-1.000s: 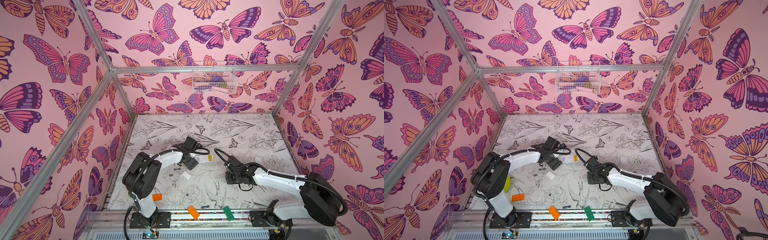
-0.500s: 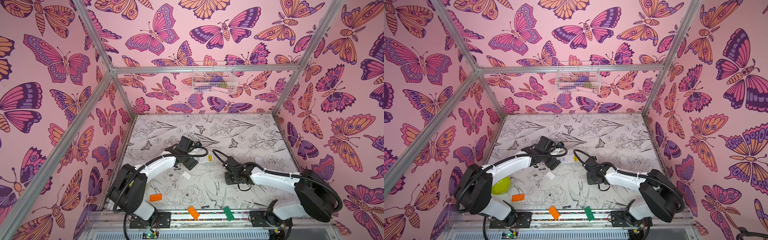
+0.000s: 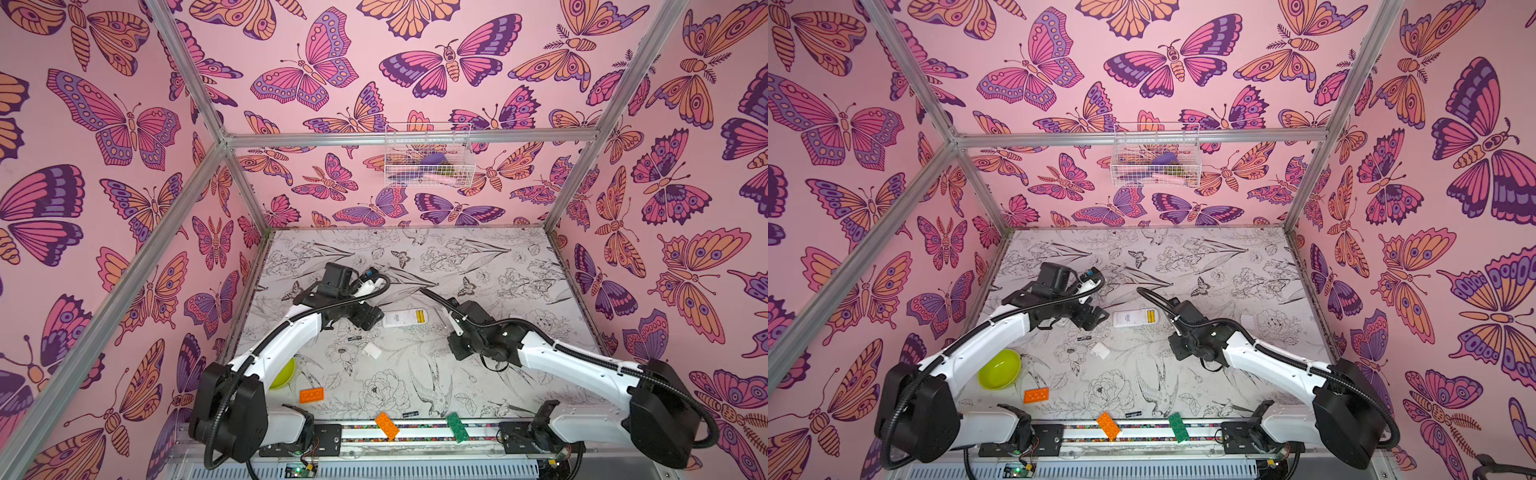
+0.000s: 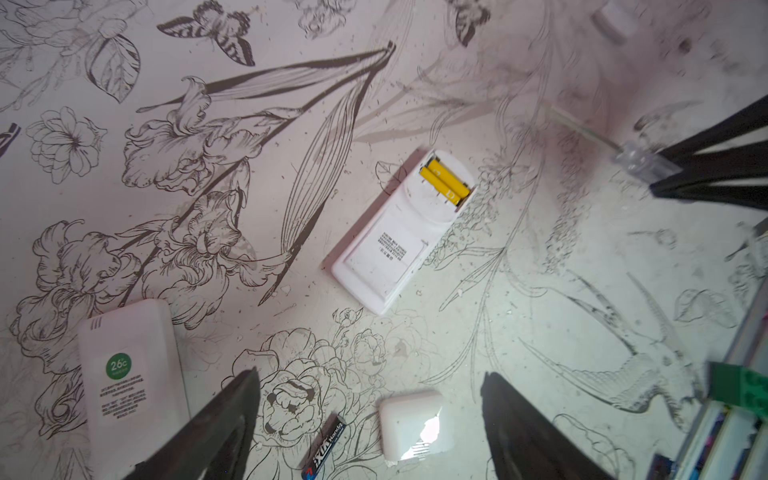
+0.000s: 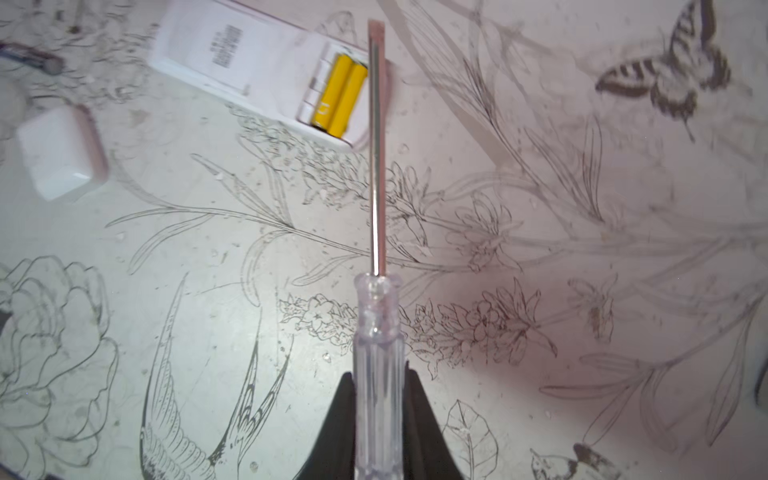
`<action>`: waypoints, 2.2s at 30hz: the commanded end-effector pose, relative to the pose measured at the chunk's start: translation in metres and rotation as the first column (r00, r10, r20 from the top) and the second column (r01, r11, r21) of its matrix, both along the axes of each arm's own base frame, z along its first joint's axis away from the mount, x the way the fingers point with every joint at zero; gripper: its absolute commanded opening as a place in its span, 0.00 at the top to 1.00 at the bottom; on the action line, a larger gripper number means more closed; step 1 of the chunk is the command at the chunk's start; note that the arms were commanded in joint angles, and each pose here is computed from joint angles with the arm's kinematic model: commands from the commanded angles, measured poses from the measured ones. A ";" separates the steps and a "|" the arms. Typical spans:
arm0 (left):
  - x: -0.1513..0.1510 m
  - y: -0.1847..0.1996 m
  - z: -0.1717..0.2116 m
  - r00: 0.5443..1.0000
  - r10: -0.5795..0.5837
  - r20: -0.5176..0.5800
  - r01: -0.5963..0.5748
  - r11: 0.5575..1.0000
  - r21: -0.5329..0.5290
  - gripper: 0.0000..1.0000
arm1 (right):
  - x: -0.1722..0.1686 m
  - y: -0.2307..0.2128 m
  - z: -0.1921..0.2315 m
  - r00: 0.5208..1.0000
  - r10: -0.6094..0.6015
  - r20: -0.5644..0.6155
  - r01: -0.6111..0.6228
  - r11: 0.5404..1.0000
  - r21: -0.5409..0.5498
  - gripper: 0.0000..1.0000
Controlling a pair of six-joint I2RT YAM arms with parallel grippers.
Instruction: Unload the batteries from the remote control
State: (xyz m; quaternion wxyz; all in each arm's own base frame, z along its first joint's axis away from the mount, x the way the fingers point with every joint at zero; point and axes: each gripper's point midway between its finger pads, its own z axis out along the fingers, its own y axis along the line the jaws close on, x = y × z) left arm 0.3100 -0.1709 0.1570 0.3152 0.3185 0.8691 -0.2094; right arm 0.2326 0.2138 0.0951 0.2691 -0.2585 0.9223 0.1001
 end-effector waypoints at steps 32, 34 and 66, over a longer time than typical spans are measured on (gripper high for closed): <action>-0.038 -0.035 0.042 0.939 -0.112 -0.326 -0.102 0.813 -0.574 0.32 | 0.030 0.056 0.073 0.458 0.679 0.574 -0.362 0.732 -0.577 1.00; -0.039 -0.037 0.041 0.934 -0.113 -0.339 -0.109 0.812 -0.573 0.32 | 0.030 0.058 0.073 0.455 0.692 0.560 -0.369 0.719 -0.588 1.00; -0.046 -0.067 0.004 0.892 -0.136 -0.432 -0.128 0.839 -0.528 0.78 | 0.035 0.092 0.070 0.432 0.685 0.587 -0.335 0.726 -0.601 1.00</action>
